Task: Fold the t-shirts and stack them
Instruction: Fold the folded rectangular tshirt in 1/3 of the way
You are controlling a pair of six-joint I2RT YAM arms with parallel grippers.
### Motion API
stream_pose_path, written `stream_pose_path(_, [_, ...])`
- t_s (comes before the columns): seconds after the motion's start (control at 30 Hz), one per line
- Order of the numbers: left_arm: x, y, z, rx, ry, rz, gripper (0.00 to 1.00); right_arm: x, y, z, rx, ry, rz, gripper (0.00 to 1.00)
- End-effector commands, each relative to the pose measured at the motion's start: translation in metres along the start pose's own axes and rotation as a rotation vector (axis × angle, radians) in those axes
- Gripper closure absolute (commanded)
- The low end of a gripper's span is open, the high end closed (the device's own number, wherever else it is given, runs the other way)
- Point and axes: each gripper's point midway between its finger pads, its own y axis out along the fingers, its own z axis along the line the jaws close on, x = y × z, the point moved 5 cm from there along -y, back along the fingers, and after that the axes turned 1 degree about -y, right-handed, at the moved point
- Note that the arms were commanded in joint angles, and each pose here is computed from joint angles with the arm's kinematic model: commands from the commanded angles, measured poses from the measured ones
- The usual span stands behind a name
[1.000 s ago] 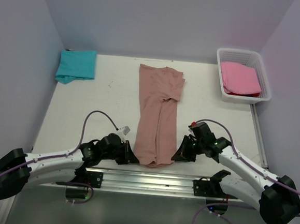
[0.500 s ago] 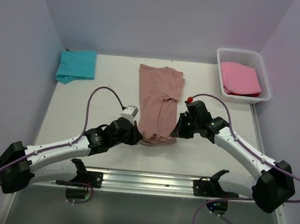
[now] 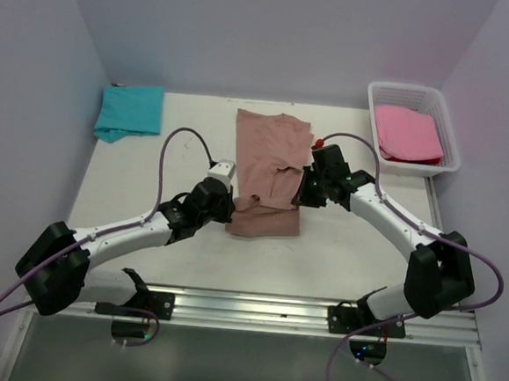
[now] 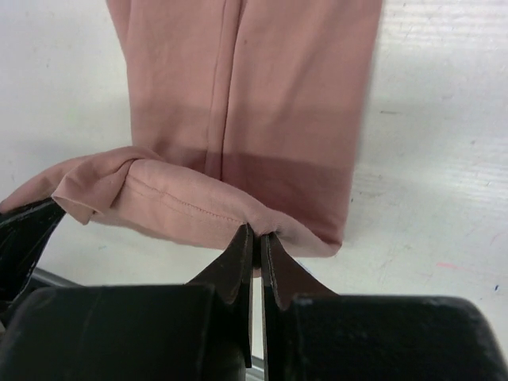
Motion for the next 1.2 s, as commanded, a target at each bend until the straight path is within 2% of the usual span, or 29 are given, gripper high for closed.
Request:
stream_pose_path(0.0, [0.046,0.014,-0.018,-0.06,0.036,-0.157,1.0,0.034,0.006,0.002,-0.01,-0.035,-0.09,1.0])
stream_pose_path(0.27, [0.08,0.048,-0.031,-0.082,0.082,-0.176,1.0,0.058,0.023,0.002,-0.034,-0.041,-0.106,1.0])
stream_pose_path(0.43, [0.095,0.067,-0.018,-0.067,0.074,-0.173,1.0,0.077,0.035,-0.006,-0.054,-0.021,-0.116,1.0])
stream_pose_path(0.53, [0.113,0.084,-0.007,-0.067,0.067,-0.176,1.0,0.104,0.042,-0.003,-0.067,-0.015,-0.154,1.0])
stream_pose_path(0.63, [0.116,0.109,0.002,-0.057,0.067,-0.148,1.0,0.122,0.069,-0.017,-0.163,-0.011,-0.147,1.0])
stream_pose_path(0.67, [0.136,0.116,0.004,-0.06,0.056,-0.177,1.0,0.148,0.067,-0.008,-0.163,-0.025,-0.2,0.93])
stream_pose_path(0.7, [0.132,0.133,0.011,-0.043,0.058,-0.154,0.94,0.158,0.07,-0.016,-0.239,-0.026,-0.218,0.75])
stream_pose_path(0.73, [0.142,0.141,0.023,-0.011,0.044,-0.169,0.73,0.182,0.082,-0.012,-0.267,-0.025,-0.246,0.47])
stream_pose_path(0.77, [0.168,0.144,0.025,0.021,0.028,-0.204,0.19,0.186,0.082,-0.02,-0.338,-0.029,-0.226,0.37])
stream_pose_path(0.8, [0.173,0.153,0.033,0.045,0.011,-0.196,0.0,0.194,0.084,-0.02,-0.356,-0.031,-0.224,0.27])
stream_pose_path(0.87, [0.205,0.143,0.041,0.072,-0.015,-0.263,0.0,0.215,0.072,-0.008,-0.343,-0.036,-0.277,0.11])
stream_pose_path(0.9, [0.228,0.124,0.036,0.049,-0.011,-0.348,0.0,0.219,0.065,-0.005,-0.332,-0.036,-0.308,0.09])
stream_pose_path(0.93, [0.23,0.115,0.037,0.043,0.0,-0.373,0.0,0.214,0.066,-0.009,-0.343,-0.04,-0.312,0.07])
stream_pose_path(0.97, [0.236,0.104,0.034,0.028,0.007,-0.406,0.0,0.223,0.043,0.0,-0.305,-0.043,-0.387,0.06])
stream_pose_path(1.0, [0.25,0.085,0.028,0.006,0.01,-0.462,0.0,0.221,0.038,0.0,-0.3,-0.044,-0.399,0.04])
stream_pose_path(1.17, [0.234,0.059,0.025,-0.035,0.019,-0.426,0.0,0.198,0.0,-0.003,-0.272,-0.046,-0.438,0.05])
